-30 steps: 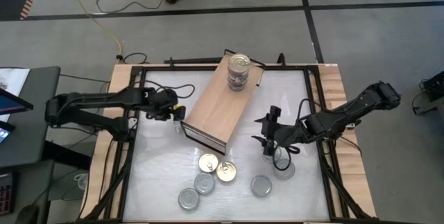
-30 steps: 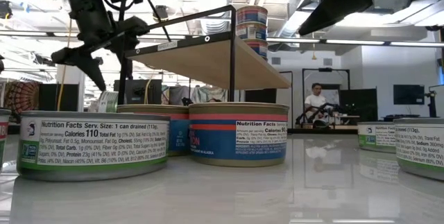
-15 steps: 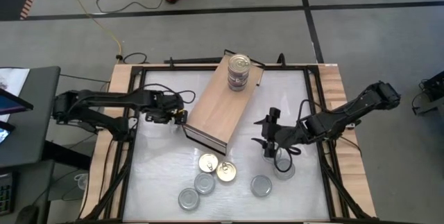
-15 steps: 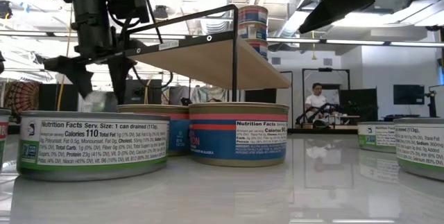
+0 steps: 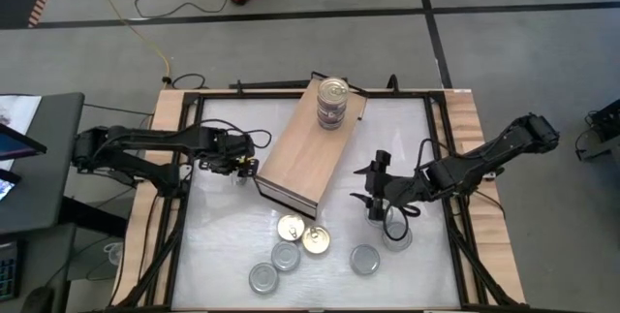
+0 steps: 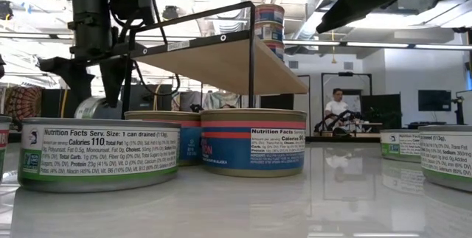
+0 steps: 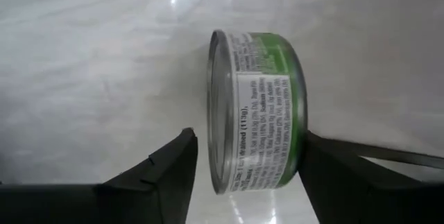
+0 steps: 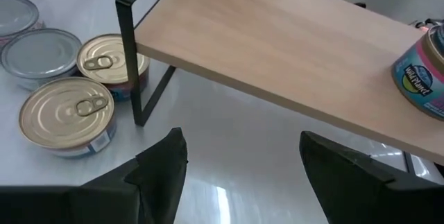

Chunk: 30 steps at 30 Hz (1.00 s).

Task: Stack canned seafood by type on shelf
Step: Put the green tuna can on the shelf

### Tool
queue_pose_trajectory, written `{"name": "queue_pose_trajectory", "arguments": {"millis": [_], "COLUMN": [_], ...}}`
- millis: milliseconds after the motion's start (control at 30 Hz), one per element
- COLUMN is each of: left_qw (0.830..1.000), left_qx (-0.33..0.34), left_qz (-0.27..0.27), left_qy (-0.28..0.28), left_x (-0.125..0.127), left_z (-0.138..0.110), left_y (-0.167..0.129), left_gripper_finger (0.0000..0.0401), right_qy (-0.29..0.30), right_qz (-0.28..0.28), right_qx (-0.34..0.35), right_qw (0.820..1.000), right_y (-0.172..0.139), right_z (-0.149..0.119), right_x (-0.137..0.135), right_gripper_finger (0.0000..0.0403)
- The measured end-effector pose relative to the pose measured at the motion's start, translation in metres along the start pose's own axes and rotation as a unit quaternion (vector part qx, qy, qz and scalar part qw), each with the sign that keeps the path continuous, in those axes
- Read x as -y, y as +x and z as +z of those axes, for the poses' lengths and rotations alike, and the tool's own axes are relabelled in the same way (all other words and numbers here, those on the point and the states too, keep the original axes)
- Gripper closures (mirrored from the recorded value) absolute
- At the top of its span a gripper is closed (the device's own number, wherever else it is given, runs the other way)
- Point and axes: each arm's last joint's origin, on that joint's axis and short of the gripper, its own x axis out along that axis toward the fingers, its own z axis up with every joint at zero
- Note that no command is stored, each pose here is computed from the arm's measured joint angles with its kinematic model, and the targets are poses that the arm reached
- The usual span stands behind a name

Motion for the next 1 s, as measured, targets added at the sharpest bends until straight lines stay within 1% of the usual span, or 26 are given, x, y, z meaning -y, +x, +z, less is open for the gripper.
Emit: {"name": "queue_pose_trajectory", "arguments": {"millis": [133,333,700,867,1000], "left_qw": [1.000,1.000,0.998,0.996,0.993], "left_qx": [0.002,0.015,0.029,0.062,0.086], "left_qz": [0.011,0.004,0.014,-0.008,-0.018], "left_qy": [0.005,0.019,0.052,0.067,0.080], "left_x": [-0.002,0.000,0.001,0.009,0.017], "left_z": [0.000,0.001,0.002,0.011,0.020], "left_y": [0.000,0.000,-0.004,-0.022,-0.045], "left_gripper_finger": [0.0207,0.0268,0.0268,0.0268,0.0268], "right_qy": [0.002,0.004,0.004,0.004,0.006], "right_qz": [0.000,0.001,0.000,0.000,0.000], "right_qx": [0.000,0.003,0.003,0.003,0.004], "right_qw": [1.000,1.000,1.000,1.000,1.000], "right_y": [0.000,0.000,0.000,0.000,0.000], "right_z": [0.000,0.001,0.001,0.001,0.001], "right_x": [0.000,0.000,0.000,0.000,0.000], "right_gripper_finger": [0.0100,0.0100,0.0100,0.0100,0.0100]}}
